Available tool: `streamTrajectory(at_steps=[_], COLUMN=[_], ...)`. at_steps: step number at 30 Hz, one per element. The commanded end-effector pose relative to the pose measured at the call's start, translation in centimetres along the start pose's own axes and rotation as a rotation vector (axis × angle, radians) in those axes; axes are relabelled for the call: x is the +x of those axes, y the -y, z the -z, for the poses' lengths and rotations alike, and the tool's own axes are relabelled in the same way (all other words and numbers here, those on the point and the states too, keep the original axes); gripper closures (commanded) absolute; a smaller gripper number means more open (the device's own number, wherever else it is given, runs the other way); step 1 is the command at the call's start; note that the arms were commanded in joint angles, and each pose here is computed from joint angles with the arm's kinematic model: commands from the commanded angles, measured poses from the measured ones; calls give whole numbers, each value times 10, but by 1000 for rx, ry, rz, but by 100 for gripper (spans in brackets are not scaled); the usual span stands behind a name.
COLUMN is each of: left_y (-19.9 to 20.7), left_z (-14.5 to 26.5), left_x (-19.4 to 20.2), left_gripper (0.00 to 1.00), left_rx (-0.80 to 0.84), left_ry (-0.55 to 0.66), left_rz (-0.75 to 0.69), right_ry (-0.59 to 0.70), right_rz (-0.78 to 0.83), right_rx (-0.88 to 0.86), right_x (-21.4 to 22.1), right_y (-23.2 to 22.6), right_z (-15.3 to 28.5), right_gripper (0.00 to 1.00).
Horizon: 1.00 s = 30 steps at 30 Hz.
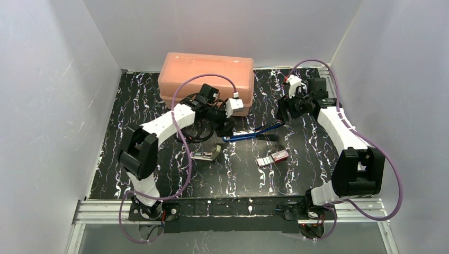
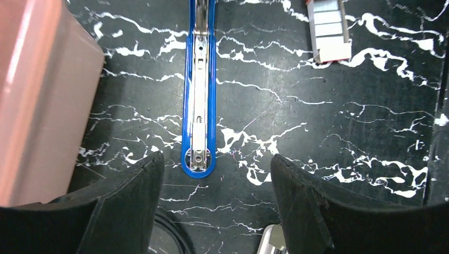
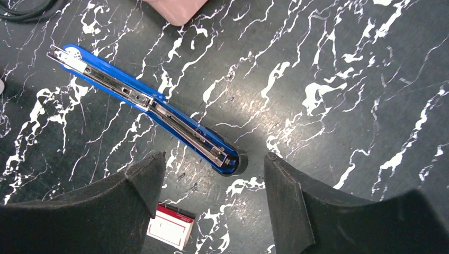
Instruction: Load the staples into the stapler
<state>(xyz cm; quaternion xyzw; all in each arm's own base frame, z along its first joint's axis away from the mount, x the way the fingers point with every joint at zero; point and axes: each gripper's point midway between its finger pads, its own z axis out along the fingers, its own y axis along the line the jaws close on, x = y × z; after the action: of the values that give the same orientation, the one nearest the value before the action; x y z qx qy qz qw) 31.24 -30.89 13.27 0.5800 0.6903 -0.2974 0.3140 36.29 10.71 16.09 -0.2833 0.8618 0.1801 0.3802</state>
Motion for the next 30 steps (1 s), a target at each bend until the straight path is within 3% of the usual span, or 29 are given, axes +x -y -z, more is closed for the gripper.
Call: streamTrajectory(at_steps=[1, 11, 30], left_y=[-3, -7, -23], left_z=[-10, -31, -60], left_x=[2, 42, 79], left_gripper=[28, 30, 44], left_rx=[9, 3, -28], left_ry=[-27, -84, -107], left_rz=[-29, -51, -56], right_ry=[4, -9, -44], right_rz=[1, 321, 496], right_rx=[-84, -272, -356], right_x=[8, 41, 65], right_y=[0, -3, 6], right_z=[4, -11, -36], right_gripper=[21, 22, 28])
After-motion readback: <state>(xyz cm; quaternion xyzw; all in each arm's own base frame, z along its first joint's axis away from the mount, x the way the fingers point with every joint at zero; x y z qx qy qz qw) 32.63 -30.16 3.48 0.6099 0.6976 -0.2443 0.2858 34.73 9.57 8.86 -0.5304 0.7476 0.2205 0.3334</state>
